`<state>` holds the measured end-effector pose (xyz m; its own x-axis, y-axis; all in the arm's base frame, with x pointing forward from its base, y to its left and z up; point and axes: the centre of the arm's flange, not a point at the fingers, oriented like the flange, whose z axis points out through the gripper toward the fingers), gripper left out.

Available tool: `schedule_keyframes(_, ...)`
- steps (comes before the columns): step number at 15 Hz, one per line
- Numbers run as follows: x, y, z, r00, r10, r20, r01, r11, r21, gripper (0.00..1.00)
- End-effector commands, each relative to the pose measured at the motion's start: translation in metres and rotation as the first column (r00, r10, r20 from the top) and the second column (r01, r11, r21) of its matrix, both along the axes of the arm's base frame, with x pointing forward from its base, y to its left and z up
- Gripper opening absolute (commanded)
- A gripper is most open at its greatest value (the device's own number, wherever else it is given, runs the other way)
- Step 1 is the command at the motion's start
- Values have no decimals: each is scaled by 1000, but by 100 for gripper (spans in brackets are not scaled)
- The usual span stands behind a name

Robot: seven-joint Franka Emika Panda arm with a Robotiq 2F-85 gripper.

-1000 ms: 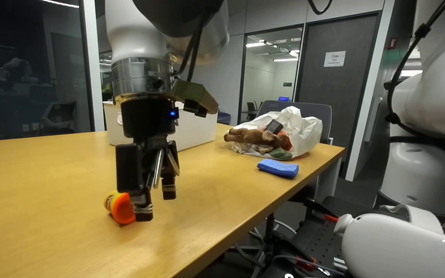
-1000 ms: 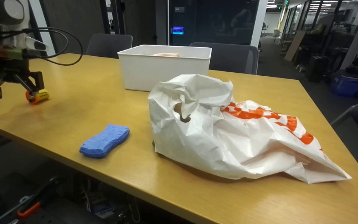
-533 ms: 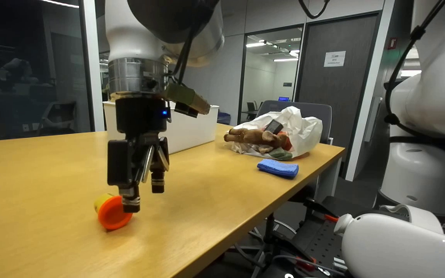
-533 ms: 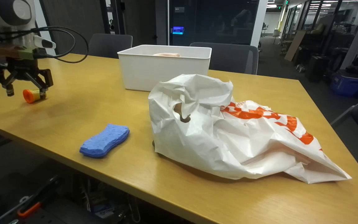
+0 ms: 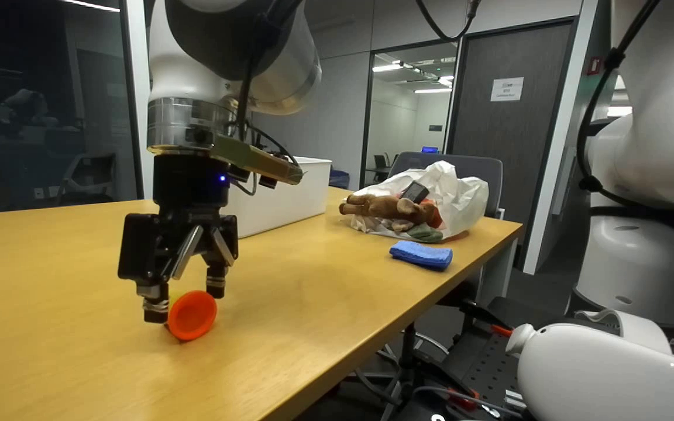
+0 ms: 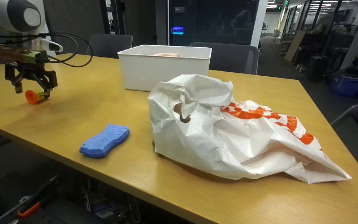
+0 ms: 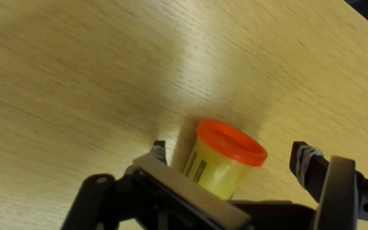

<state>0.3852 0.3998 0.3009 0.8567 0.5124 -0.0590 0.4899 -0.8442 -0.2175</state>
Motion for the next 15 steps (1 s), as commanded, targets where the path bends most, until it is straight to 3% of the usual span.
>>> schedule_keyframes(1,15,6,3,996,-72,43,71,997,18,100)
schedule_keyframes(4,21,1,-7,993,-94,65,95,996,1,100)
schedule_keyframes(5,22,0,-10,993,-102,60,102,995,-1,75)
schedule_keyframes(6,22,0,-12,993,-104,53,104,995,-3,73)
schedule_keyframes(10,22,0,-14,993,-117,29,117,993,-3,42)
schedule_keyframes(13,22,-8,7,988,-137,74,138,990,-15,19)
schedule_keyframes(15,24,-24,28,980,-151,128,158,986,-48,18)
